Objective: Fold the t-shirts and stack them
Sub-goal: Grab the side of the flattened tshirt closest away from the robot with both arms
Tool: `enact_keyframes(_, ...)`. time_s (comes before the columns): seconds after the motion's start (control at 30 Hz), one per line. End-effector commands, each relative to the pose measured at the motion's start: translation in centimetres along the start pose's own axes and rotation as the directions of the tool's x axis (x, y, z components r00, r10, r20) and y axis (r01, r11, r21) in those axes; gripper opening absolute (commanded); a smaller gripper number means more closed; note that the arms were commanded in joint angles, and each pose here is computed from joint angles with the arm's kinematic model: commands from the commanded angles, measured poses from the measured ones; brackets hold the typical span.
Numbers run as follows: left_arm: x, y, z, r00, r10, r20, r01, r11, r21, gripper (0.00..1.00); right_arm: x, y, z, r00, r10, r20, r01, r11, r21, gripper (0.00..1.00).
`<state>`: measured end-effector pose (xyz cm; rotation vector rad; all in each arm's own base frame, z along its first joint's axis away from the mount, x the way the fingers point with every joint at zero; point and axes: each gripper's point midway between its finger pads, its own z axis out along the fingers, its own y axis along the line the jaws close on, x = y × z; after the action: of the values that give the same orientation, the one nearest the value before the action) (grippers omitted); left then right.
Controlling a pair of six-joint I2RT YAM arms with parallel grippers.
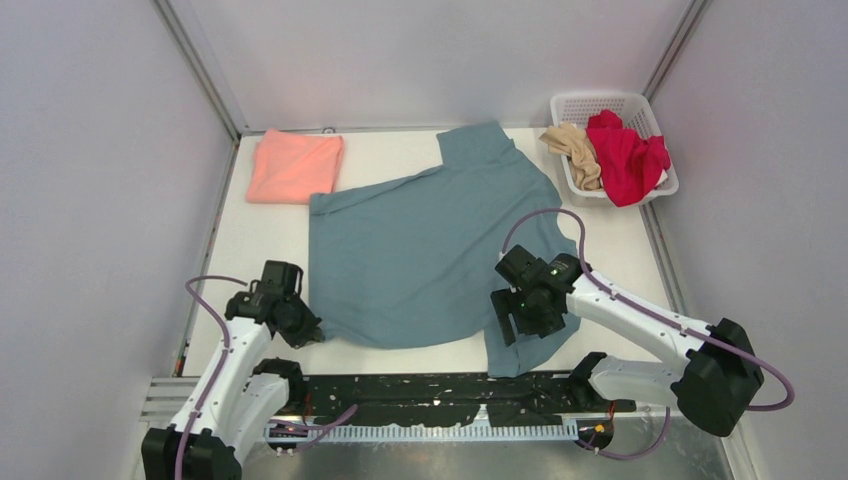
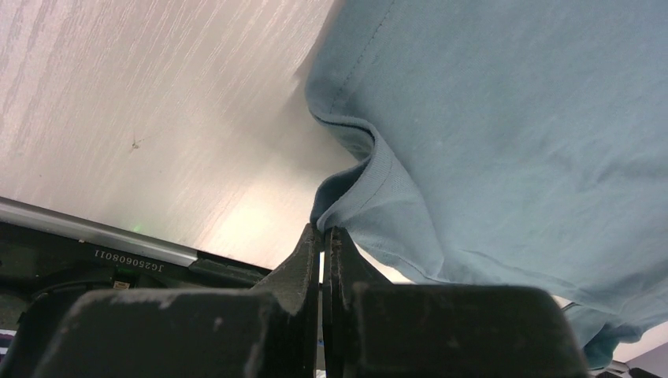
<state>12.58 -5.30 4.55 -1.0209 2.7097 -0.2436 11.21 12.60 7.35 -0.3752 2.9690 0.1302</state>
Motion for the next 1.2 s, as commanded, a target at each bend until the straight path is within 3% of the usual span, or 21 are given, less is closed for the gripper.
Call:
enact_keyframes(0.0, -0.7, -0.7, -0.6, 0.998, 0.024, 0.05, -0.027, 0.998, 0.049, 0.0, 1.7, 2.3, 0.9, 0.997, 0.044, -0.06, -0.048, 0.997, -0.068, 0.75)
enact_keyframes(0.17, -0.7, -0.6, -0.7, 0.998, 0.023, 0.062, -0.027, 0.998, 0.062, 0.0, 2.8, 0.3, 2.6, 0.996, 0.054, -0.076, -0.051, 0.998, 0.047, 0.69)
enact_keyframes(0.27, -0.4, -0.8, -0.6, 0.998, 0.022, 0.057, -0.026, 0.997, 0.079, 0.0, 2.0, -1.2, 3.2, 0.996, 0.086, -0.024, -0.082, 0.987, 0.137, 0.58)
enact_keyframes(0.67, -0.6, -0.8, -0.7, 0.995, -0.002, 0.096, -0.009, 0.994, 0.111, 0.0, 0.0, -1.7, 3.3, 0.975, 0.188, 0.117, -0.205, 0.965, 0.163, 0.48)
enact_keyframes(0.73, -0.5, -0.8, -0.7, 0.996, 0.0, 0.095, -0.011, 0.994, 0.112, 0.0, -0.4, -1.7, 3.2, 0.974, 0.188, 0.129, -0.209, 0.963, 0.168, 0.42)
enact_keyframes(0.8, -0.5, -0.8, -0.7, 0.995, -0.003, 0.097, -0.008, 0.993, 0.118, 0.0, -0.2, -2.2, 3.0, 0.974, 0.187, 0.127, -0.209, 0.959, 0.192, 0.29)
enact_keyframes(0.83, -0.5, -0.9, -0.8, 0.995, -0.005, 0.099, -0.007, 0.993, 0.121, 0.0, -0.2, -2.4, 3.0, 0.974, 0.187, 0.128, -0.211, 0.956, 0.205, 0.17)
enact_keyframes(0.9, -0.6, -0.9, -1.1, 0.994, -0.007, 0.108, -0.007, 0.992, 0.126, 0.0, 0.2, -3.0, 2.5, 0.972, 0.193, 0.136, -0.22, 0.949, 0.225, 0.07)
enact_keyframes(1.17, -1.1, -2.6, -1.8, 0.993, -0.015, 0.115, -0.008, 0.98, 0.197, 0.0, -2.5, -5.6, -0.6, 0.912, 0.324, 0.251, -0.374, 0.909, 0.186, 0.06)
